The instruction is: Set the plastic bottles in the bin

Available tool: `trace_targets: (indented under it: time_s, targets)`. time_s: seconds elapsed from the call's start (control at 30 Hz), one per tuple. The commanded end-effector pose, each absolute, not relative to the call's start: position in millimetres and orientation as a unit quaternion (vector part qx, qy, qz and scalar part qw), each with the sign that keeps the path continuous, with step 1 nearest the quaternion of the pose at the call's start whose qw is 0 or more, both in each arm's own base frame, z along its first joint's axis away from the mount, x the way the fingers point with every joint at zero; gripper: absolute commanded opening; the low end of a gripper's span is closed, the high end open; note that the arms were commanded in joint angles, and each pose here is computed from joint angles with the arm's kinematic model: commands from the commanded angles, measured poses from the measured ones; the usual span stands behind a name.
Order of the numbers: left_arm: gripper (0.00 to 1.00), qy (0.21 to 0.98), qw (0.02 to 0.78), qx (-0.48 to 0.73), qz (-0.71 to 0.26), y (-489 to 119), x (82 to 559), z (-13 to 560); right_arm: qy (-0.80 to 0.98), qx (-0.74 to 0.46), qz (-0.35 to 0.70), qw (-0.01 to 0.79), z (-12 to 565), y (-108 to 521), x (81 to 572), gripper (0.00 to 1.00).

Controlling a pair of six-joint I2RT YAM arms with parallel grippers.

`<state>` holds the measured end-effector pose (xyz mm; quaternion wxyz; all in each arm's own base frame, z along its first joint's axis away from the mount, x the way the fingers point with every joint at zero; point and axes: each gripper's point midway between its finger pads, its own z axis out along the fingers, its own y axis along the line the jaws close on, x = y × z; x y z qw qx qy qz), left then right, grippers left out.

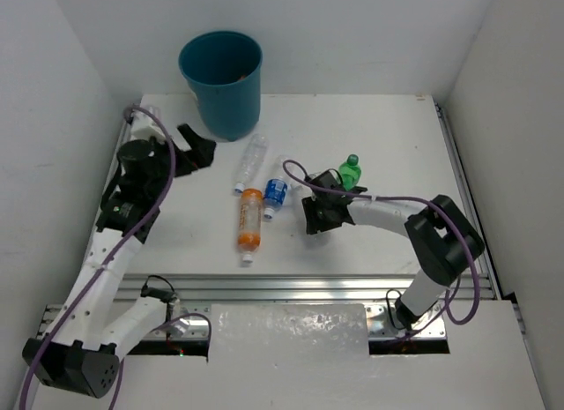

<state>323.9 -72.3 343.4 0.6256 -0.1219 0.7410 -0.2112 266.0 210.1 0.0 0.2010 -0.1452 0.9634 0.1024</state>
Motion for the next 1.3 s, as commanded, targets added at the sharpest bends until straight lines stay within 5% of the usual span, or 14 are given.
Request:
trace_targets:
  time_s: [0.0,0.2,0.43,0.8,0.87,0.9,0.93,1.0,1.03,1.27]
  targets:
    - [1.00,0.769,0.575,-0.083,-0.267,-100,302,309,0.958,-0.121,0.087,0.247,13,206,268,0.40]
    - [1.00,0.769,0.514,0.010,-0.380,-173,273,287,0.947,-0.047,0.036,0.316,80,170,246,0.31]
    - [1.00,0.689,0.455,0.168,-0.538,-278,212,320,0.799,-0.232,0.364,0.418,197,246,191,0.29]
    - [1.00,0.643,0.435,0.212,-0.594,-321,195,346,0.664,-0.325,0.528,0.418,274,269,129,0.31]
    - [0.84,0.639,0.433,0.218,-0.598,-324,194,349,0.659,-0.331,0.532,0.416,275,271,127,0.32]
    - [0.29,0.629,0.435,0.226,-0.604,-325,192,356,0.658,-0.332,0.531,0.417,276,271,128,0.35]
    - [0.05,0.627,0.434,0.227,-0.605,-326,193,358,0.657,-0.332,0.531,0.420,278,271,128,0.41]
    - [0.00,0.639,0.449,0.210,-0.588,-324,204,366,0.676,-0.305,0.506,0.440,276,265,140,0.71]
    - [0.00,0.647,0.461,0.199,-0.574,-322,210,368,0.684,-0.293,0.495,0.448,274,261,145,0.99]
    - [0.00,0.695,0.636,-0.052,-0.331,-208,336,433,0.796,-0.140,0.302,0.506,257,185,189,0.99]
